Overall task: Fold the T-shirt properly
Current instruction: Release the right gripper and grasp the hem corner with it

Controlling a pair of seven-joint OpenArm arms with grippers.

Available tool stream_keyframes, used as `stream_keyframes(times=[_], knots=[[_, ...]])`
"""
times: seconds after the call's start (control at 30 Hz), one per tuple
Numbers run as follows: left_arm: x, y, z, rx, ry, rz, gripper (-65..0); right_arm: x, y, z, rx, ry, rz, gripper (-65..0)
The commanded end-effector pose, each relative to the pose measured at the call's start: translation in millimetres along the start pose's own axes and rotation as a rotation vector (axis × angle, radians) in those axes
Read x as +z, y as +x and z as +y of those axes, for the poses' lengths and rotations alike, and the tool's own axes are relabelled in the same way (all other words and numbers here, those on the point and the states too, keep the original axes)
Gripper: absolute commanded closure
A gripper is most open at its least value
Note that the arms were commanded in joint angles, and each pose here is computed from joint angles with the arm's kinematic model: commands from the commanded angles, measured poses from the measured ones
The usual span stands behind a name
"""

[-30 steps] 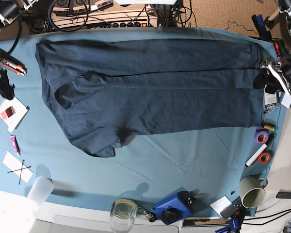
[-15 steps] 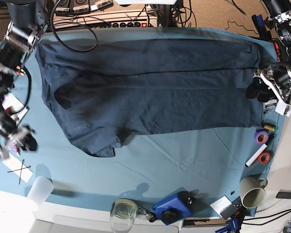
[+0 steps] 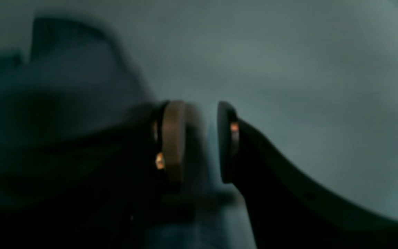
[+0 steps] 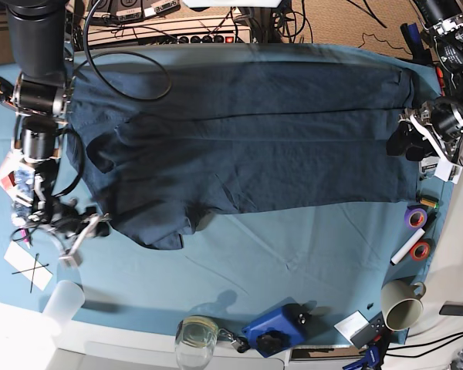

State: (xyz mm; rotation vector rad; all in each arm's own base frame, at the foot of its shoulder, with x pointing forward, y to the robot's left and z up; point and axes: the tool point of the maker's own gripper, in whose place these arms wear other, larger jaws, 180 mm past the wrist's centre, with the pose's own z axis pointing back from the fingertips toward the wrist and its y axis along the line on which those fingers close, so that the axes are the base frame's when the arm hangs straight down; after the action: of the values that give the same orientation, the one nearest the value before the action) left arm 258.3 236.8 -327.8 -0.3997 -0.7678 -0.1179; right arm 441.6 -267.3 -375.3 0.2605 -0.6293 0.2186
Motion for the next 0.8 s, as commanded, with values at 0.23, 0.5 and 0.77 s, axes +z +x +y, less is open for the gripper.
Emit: stream_keyframes(times=[0.23,0.5,0.77], knots=[[6,14,1,-0.022,0.003,-0.039,-33.1,-3,-10,3,0.007,-0.005,0.044,-16.1],[6,14,1,-0.023,0.003,-0.041,-33.1,2,-55,1,-0.079,-0.019,0.251,0.0],[6,14,1,-0.022,0.001,-0.042,-33.1,20,-43,6,-0.082,0.043,0.23,0.0]])
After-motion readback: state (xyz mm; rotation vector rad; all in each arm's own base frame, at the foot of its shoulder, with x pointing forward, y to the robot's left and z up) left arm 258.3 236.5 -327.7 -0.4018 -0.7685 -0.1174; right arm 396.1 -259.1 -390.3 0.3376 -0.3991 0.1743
